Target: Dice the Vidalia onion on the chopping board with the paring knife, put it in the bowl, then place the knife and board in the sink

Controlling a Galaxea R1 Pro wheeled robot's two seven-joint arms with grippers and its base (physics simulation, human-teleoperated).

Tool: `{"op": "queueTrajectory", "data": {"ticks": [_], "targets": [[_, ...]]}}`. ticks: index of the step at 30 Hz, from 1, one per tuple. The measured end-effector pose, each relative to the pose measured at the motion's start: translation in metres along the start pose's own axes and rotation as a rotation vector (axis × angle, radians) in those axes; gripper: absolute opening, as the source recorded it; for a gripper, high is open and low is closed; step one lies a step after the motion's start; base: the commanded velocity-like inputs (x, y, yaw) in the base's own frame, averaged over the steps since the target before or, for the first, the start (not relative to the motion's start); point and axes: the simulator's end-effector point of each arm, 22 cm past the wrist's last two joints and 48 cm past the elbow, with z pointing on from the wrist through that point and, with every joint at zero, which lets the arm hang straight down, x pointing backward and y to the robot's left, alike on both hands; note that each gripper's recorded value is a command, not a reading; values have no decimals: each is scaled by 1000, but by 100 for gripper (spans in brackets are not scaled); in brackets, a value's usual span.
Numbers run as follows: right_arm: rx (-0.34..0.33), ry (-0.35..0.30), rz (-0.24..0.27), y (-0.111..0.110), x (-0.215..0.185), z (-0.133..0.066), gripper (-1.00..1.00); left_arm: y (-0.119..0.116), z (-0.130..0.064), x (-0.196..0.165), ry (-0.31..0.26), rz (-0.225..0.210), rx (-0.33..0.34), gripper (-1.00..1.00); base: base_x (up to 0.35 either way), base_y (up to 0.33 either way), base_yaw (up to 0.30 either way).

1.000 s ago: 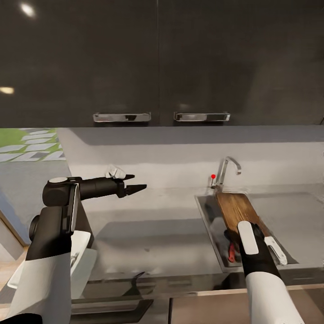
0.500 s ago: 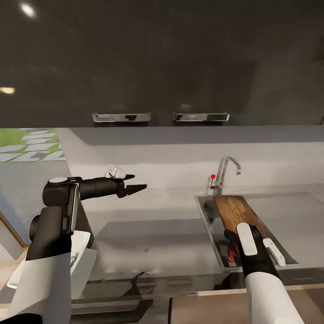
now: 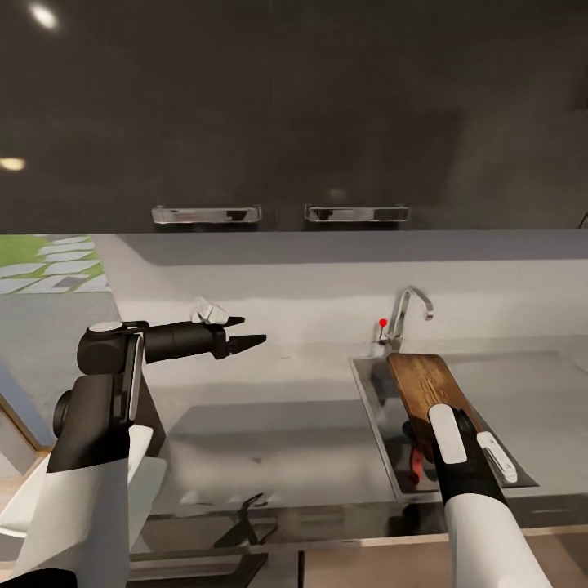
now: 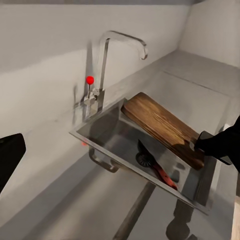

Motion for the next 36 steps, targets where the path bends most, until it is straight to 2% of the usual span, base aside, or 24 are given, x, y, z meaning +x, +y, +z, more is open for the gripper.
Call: {"op": "queueTrajectory", "data": {"ticks": [23,36], "targets": [[5,2,-4,-1,2,3,-100,2,2,3,4,-6,1,100,37,30,1],[22,4,-13,-4,7,10,-100,8,6,12,14,-21,2,100,0,0,73]]}}
